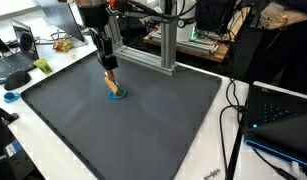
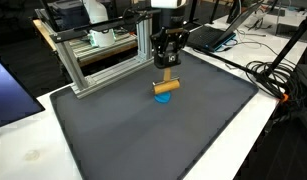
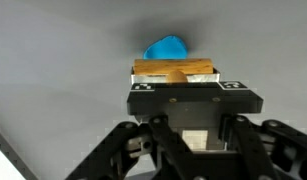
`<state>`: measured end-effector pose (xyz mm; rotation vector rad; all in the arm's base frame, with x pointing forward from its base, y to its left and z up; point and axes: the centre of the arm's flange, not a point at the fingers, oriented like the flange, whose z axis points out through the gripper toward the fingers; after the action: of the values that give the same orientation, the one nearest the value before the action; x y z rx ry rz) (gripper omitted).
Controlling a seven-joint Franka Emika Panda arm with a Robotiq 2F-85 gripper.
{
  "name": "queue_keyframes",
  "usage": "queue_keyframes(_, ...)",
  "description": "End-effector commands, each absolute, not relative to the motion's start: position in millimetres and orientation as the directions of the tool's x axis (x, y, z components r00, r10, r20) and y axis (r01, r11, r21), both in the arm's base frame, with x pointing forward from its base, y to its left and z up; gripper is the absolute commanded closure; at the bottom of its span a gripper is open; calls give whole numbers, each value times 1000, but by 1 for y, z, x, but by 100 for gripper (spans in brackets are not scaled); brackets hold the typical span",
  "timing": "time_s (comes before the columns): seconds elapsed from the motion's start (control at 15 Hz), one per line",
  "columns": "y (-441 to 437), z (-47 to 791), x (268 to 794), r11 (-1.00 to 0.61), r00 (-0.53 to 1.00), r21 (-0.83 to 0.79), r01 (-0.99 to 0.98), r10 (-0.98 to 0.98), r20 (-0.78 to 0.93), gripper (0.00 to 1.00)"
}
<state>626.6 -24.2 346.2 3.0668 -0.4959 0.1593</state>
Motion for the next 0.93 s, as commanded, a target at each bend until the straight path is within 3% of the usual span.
queue_keyframes(0.0, -26, 337, 625, -991, 985, 40, -130, -124, 120, 78)
queue_keyframes(0.47, -18, 316, 631, -989, 985, 126, 76, 94, 142, 78)
queue_keyframes(0.87, -8, 300, 627, -981, 983, 119, 152, 162, 82, 78)
